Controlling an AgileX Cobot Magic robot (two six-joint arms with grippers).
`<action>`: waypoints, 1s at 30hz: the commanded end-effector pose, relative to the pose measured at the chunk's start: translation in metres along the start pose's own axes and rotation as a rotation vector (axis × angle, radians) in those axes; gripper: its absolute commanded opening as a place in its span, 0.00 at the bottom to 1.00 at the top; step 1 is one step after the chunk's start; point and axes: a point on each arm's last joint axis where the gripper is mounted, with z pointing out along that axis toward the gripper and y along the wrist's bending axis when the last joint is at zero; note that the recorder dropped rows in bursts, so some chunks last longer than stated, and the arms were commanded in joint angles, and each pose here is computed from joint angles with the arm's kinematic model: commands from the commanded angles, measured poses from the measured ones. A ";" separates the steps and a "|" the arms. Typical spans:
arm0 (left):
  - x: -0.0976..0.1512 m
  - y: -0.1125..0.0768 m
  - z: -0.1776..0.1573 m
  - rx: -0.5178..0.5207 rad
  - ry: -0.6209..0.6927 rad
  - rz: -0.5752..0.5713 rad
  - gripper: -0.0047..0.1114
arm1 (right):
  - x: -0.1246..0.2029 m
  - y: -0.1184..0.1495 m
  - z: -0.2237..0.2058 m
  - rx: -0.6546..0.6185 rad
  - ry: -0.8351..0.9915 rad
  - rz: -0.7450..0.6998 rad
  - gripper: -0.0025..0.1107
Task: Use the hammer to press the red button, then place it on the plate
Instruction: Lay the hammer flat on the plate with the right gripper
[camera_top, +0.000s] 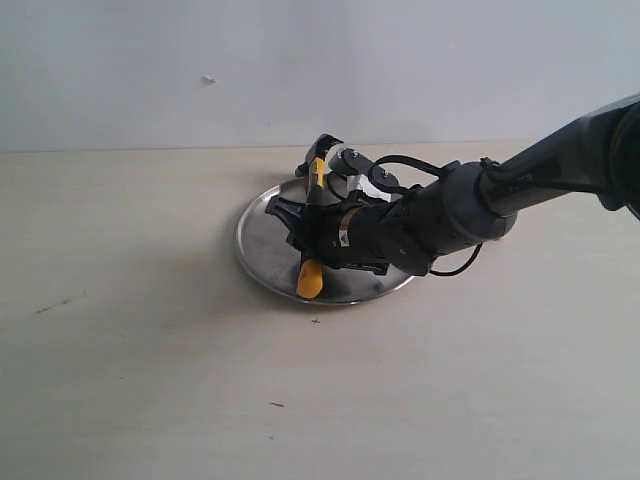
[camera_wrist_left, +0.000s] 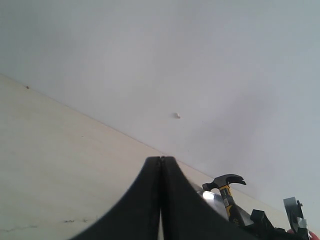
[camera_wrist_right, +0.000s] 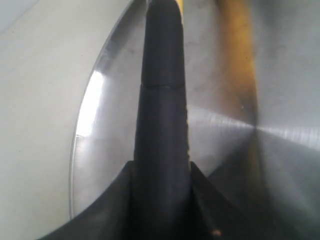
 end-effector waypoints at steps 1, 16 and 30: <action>0.001 0.000 0.000 -0.001 0.006 -0.001 0.04 | -0.008 0.012 -0.003 -0.063 -0.031 -0.030 0.11; 0.001 0.000 0.000 -0.001 0.006 -0.001 0.04 | -0.008 0.012 -0.003 -0.063 -0.031 -0.030 0.30; 0.001 0.000 0.000 0.001 0.008 -0.001 0.04 | -0.022 0.024 -0.025 0.002 -0.037 -0.032 0.45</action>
